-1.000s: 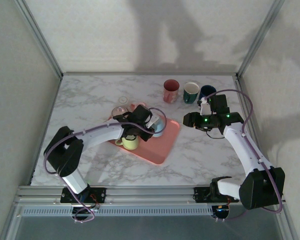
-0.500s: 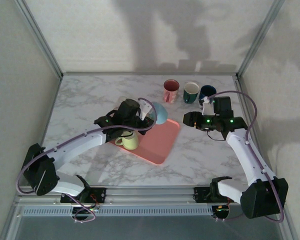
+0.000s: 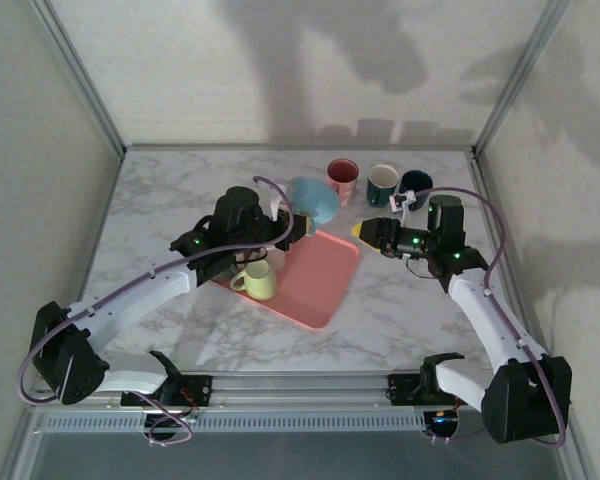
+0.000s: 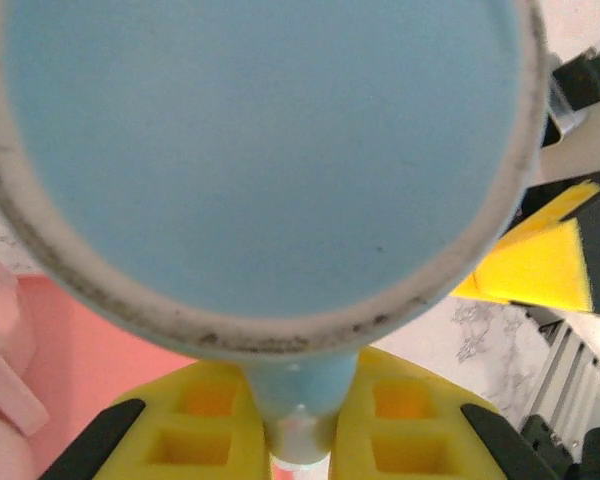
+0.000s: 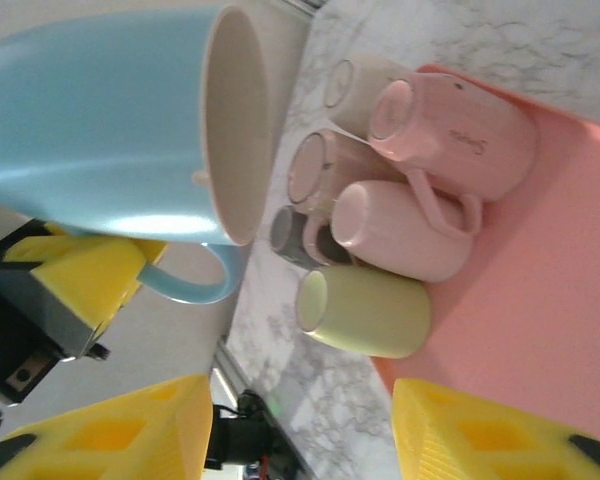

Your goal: Turn the mug right side up

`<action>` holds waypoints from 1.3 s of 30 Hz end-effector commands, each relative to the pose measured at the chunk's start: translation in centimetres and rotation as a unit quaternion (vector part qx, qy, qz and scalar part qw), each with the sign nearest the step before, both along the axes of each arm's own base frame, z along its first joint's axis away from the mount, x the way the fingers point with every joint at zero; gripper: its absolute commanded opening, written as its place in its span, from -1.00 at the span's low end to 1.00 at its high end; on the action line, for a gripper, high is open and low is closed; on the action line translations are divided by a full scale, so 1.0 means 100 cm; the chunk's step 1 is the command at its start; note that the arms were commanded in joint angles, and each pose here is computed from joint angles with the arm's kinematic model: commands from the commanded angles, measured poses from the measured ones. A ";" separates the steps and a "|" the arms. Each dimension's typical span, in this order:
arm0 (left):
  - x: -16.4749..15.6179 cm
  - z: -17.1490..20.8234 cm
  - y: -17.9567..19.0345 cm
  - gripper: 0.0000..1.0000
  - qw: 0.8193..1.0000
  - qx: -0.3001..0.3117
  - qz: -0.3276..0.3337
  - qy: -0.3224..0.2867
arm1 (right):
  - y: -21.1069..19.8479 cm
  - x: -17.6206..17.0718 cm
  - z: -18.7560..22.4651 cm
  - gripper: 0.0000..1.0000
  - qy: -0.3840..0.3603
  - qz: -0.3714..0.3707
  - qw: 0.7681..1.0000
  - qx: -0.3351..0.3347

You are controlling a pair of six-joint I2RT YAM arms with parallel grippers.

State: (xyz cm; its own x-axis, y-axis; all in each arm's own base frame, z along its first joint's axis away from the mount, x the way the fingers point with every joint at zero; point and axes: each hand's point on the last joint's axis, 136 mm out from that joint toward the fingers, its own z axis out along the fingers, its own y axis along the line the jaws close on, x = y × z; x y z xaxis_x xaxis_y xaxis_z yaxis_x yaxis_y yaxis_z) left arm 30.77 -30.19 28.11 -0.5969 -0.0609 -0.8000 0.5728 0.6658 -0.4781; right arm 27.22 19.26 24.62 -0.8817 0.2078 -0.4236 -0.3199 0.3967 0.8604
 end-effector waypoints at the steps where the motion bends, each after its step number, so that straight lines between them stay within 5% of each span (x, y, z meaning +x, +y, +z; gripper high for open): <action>1: 0.005 0.058 -0.006 -1.00 0.993 -0.106 0.003 -0.043 | 0.007 -0.003 0.025 0.01 -0.028 0.023 0.998 0.058; 18: 0.003 0.100 -0.004 -1.00 0.966 -0.255 0.011 -0.043 | 0.024 -0.005 0.052 0.06 -0.043 0.030 0.989 0.137; 39: 0.001 0.109 0.002 -1.00 0.952 -0.302 -0.004 -0.045 | 0.066 0.012 0.081 0.13 -0.020 0.015 0.975 0.220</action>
